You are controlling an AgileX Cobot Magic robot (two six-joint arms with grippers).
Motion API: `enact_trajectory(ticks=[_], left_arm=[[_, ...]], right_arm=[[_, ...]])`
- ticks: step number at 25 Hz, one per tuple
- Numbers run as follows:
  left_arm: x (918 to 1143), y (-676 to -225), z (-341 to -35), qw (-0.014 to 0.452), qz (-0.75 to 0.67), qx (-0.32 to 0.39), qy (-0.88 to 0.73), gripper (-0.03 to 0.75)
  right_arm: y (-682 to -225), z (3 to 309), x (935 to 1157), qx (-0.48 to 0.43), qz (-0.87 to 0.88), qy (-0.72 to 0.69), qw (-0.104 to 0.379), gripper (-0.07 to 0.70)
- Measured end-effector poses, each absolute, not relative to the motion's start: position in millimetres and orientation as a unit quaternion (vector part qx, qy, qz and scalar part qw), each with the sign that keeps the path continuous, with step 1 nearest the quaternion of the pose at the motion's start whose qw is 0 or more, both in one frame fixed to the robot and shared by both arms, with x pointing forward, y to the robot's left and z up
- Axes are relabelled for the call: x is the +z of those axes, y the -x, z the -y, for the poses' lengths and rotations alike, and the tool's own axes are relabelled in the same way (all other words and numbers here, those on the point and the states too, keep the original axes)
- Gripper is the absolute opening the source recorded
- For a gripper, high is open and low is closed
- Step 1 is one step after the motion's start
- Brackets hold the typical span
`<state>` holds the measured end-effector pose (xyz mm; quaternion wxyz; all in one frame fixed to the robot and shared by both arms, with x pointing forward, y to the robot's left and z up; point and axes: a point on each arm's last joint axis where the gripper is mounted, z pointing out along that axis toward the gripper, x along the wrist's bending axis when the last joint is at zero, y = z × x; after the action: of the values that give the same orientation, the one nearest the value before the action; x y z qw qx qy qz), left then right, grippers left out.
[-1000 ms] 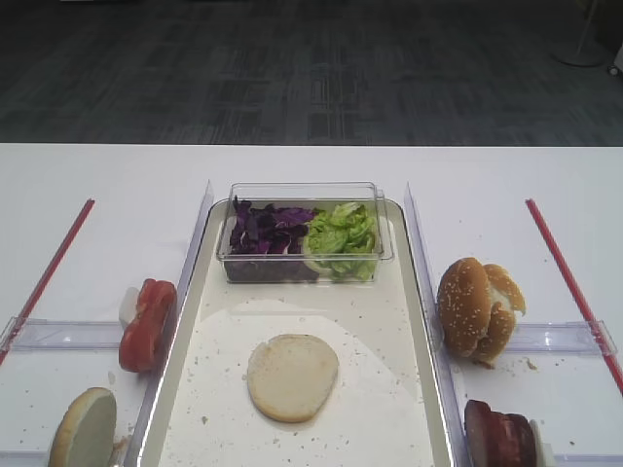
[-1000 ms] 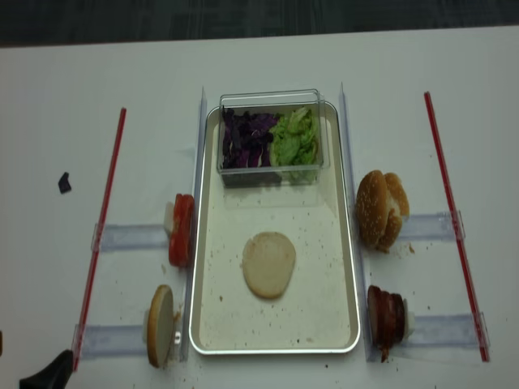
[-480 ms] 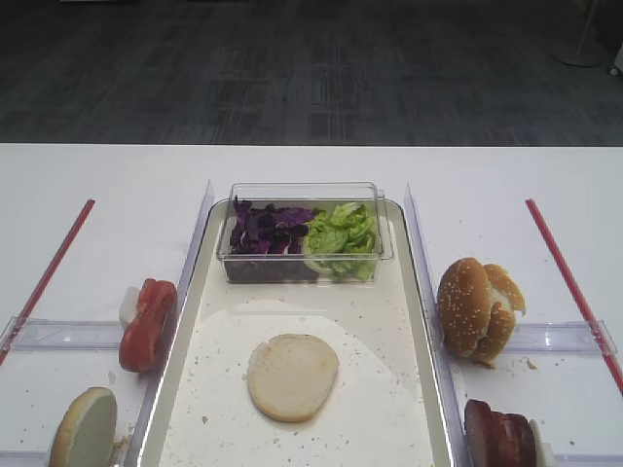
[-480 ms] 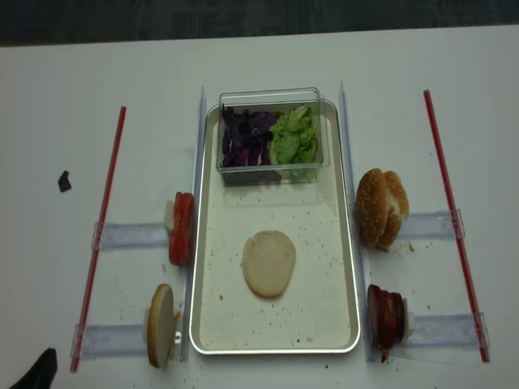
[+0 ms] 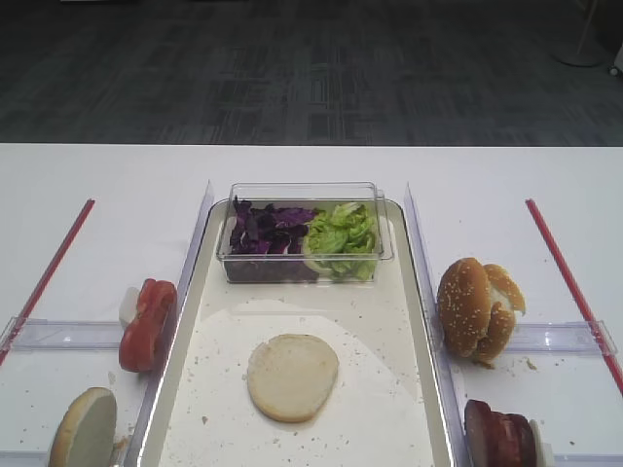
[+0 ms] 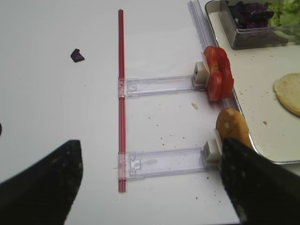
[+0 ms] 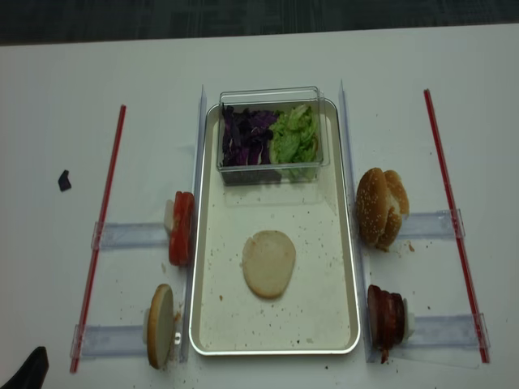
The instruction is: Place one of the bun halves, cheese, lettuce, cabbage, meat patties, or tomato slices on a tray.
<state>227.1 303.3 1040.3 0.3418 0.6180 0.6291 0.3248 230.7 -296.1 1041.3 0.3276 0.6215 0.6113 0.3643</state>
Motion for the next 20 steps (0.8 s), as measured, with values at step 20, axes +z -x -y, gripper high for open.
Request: enact_trajectory(ticks=[20], left_arm=[[1040.3, -227.1, -303.4, 0.341, -0.629, 0.325, -0.618, 0.554]], right_arm=[[-230.7, 296.1, 1041.3, 0.364, -0.611, -0.622, 0.328, 0.571]])
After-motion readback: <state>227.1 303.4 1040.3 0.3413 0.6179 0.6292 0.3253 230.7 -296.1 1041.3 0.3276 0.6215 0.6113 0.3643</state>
